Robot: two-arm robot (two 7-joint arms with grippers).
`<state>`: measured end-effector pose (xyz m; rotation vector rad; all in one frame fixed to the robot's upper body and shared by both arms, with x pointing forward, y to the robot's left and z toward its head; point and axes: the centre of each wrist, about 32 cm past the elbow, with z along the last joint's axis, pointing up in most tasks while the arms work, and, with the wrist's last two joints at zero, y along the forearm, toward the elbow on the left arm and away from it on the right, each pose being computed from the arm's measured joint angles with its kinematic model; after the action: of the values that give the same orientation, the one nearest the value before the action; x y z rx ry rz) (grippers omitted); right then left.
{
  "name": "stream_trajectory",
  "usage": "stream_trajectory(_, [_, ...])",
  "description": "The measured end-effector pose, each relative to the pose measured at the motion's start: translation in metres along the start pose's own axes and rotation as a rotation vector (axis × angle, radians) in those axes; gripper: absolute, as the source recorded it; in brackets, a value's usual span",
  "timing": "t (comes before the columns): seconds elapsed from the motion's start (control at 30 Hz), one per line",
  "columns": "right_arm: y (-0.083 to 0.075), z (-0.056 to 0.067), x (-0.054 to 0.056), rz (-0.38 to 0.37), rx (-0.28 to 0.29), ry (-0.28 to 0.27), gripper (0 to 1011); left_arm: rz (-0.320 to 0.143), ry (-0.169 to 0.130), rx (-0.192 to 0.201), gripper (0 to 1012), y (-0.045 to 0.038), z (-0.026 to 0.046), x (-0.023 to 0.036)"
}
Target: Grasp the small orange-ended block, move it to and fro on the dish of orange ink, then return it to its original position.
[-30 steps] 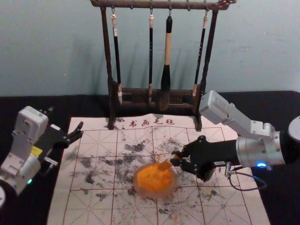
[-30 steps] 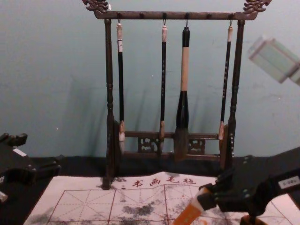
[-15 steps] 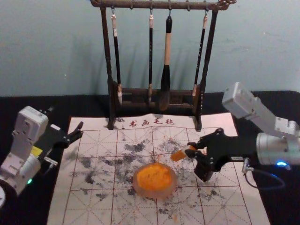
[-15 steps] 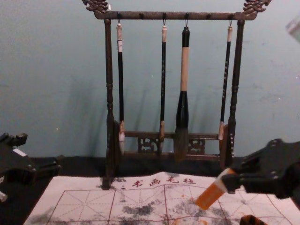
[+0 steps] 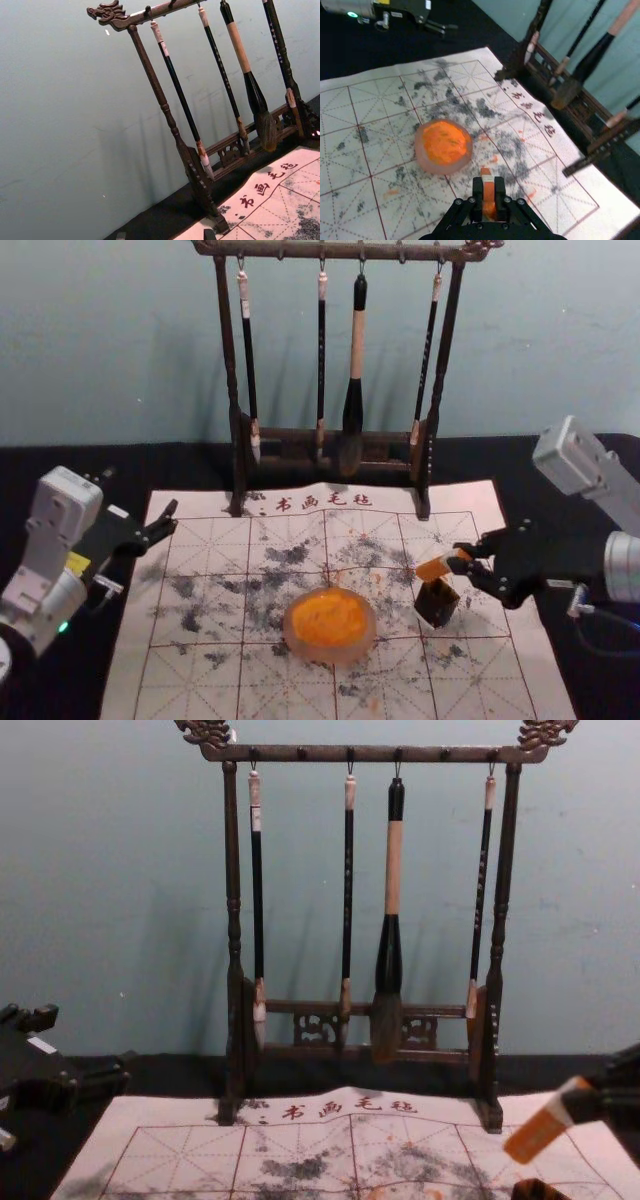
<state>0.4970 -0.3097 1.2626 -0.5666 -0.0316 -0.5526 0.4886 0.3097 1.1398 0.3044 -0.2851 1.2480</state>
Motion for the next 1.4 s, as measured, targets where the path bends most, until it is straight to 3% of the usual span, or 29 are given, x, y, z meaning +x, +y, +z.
stream_trajectory(0.6, [-0.010, -0.020, -0.001, -0.046, -0.074, 0.066, 119, 0.000, 0.000, 0.000, 1001, 0.0000, 0.0000, 0.0000])
stream_trajectory(1.4, [0.001, -0.022, 0.004, -0.021, -0.083, 0.067, 119, 0.000, 0.000, 0.000, 1001, 0.0000, 0.0000, 0.0000])
